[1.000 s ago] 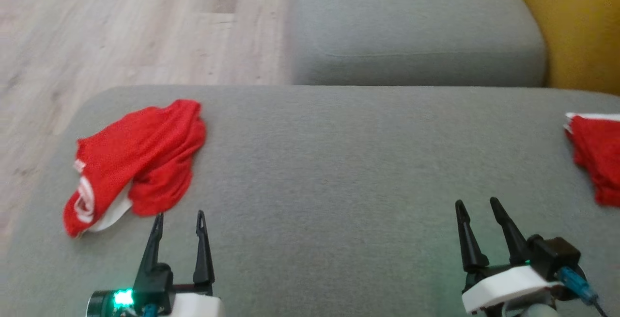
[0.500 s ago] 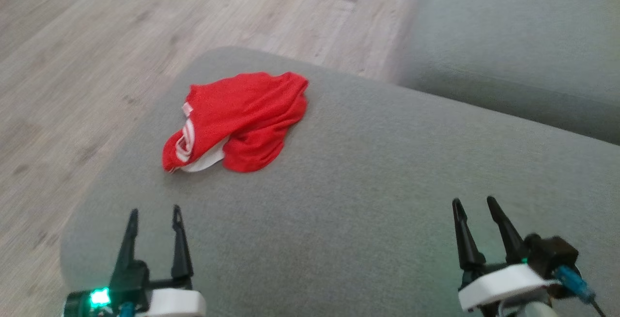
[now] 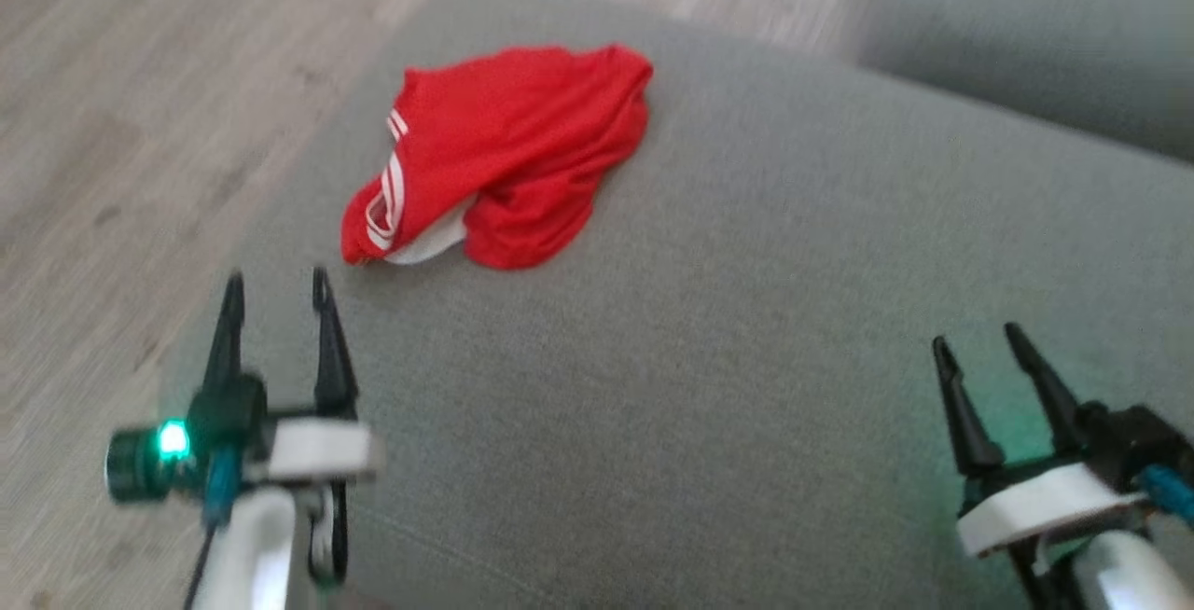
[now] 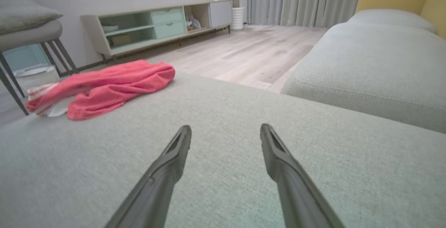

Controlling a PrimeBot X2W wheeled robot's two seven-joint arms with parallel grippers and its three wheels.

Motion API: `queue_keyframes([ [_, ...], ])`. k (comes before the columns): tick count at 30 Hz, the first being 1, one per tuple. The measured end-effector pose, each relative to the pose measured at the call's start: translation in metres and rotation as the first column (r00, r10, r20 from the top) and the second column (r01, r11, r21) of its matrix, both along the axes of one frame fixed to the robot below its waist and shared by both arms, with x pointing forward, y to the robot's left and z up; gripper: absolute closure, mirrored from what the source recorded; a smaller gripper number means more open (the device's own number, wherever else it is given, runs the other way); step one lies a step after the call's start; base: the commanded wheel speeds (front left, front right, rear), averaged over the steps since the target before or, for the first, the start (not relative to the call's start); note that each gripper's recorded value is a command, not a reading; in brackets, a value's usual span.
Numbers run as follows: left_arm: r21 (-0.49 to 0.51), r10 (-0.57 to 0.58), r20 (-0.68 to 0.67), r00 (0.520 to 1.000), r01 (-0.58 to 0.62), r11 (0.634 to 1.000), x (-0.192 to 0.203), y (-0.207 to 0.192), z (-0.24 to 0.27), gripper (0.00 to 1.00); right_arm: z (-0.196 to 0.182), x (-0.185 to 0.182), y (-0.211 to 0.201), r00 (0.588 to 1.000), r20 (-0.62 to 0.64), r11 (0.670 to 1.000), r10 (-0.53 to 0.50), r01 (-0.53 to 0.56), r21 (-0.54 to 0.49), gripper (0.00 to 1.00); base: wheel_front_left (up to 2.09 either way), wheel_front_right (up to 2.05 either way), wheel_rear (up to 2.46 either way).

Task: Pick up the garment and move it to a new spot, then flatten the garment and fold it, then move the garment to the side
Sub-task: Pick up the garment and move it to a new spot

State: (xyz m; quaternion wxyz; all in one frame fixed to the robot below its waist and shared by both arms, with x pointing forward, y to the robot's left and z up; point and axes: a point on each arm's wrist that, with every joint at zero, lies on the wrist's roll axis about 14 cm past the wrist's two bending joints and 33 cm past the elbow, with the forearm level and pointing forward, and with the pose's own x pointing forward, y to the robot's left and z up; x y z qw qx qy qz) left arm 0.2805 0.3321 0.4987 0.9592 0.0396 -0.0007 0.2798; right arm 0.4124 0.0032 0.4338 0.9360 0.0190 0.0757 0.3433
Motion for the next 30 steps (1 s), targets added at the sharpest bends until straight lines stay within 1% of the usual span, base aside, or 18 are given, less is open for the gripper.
queue_keyframes([
  [3, 0.001, -0.024, -0.036, 0.999, 0.024, 1.0, 0.037, 0.007, -0.003, 0.0, -0.013, 0.019, -0.008, 1.0, 0.001, 0.999, 0.017, -0.017, -0.035, 0.0, 0.0, 0.0, 0.0],
  [7, -0.034, -0.037, -0.112, 0.993, 0.033, 0.999, 0.083, 0.015, -0.021, 0.0, -0.026, 0.049, -0.018, 0.999, 0.023, 0.998, 0.028, -0.026, -0.064, 0.0, 0.0, 0.0, 0.0],
  [10, -0.126, -0.044, -0.227, 0.973, 0.015, 0.992, 0.107, 0.018, -0.057, 0.0, -0.038, 0.066, -0.026, 0.999, 0.023, 0.997, 0.025, -0.023, -0.078, 0.0, 0.0, 0.0, 0.0],
  [12, -0.22, -0.048, -0.306, 0.951, -0.021, 0.975, 0.116, 0.018, -0.083, 0.0, -0.049, 0.073, -0.032, 1.0, 0.011, 0.996, 0.02, -0.019, -0.085, 0.0, 0.0, 0.0, 0.0],
  [14, -0.283, -0.05, -0.379, 0.924, -0.064, 0.957, 0.122, 0.019, -0.105, 0.0, -0.057, 0.076, -0.036, 1.0, 0.0, 0.996, 0.019, -0.019, -0.086, 0.0, 0.0, 0.0, 0.0],
  [16, -0.321, -0.062, -0.448, 0.892, -0.096, 0.942, 0.126, 0.017, -0.124, 0.0, -0.06, 0.079, -0.038, 1.0, 0.004, 0.997, 0.019, -0.018, -0.079, 0.0, 0.0, 0.0, 0.0],
  [19, -0.375, -0.101, -0.504, 0.858, -0.112, 0.92, 0.13, 0.01, -0.146, 0.0, -0.062, 0.085, -0.044, 1.0, 0.01, 0.998, 0.001, -0.001, -0.066, 0.0, 0.0, 0.0, 0.0],
  [20, -0.378, -0.107, -0.512, 0.852, -0.112, 0.919, 0.132, 0.01, -0.15, 0.5, -0.063, 0.087, -0.046, 1.0, 0.01, 0.998, -0.007, 0.008, -0.061, 0.0, 0.0, 0.0, 0.0],
  [21, -0.37, -0.101, -0.505, 0.857, -0.11, 0.922, 0.135, 0.012, -0.15, 1.0, -0.064, 0.088, -0.048, 1.0, 0.012, 0.998, -0.014, 0.015, -0.058, 0.0, 0.0, 0.0, 0.0],
  [26, -0.282, -0.079, -0.428, 0.9, -0.05, 0.958, 0.149, 0.025, -0.132, 1.0, -0.06, 0.092, -0.055, 0.999, 0.021, 0.998, -0.04, 0.041, -0.057, 0.0, 0.0, 0.0, 0.0],
  [28, -0.234, -0.081, -0.389, 0.918, -0.014, 0.972, 0.156, 0.032, -0.114, 1.0, -0.056, 0.091, -0.056, 0.998, 0.022, 0.997, -0.055, 0.056, -0.054, 0.0, 0.0, 0.0, 0.0],
  [30, -0.181, -0.097, -0.319, 0.943, 0.04, 0.983, 0.17, 0.038, -0.084, 1.0, -0.051, 0.087, -0.056, 0.998, 0.017, 0.996, -0.068, 0.069, -0.049, 0.0, 0.0, 0.0, 0.0],
])
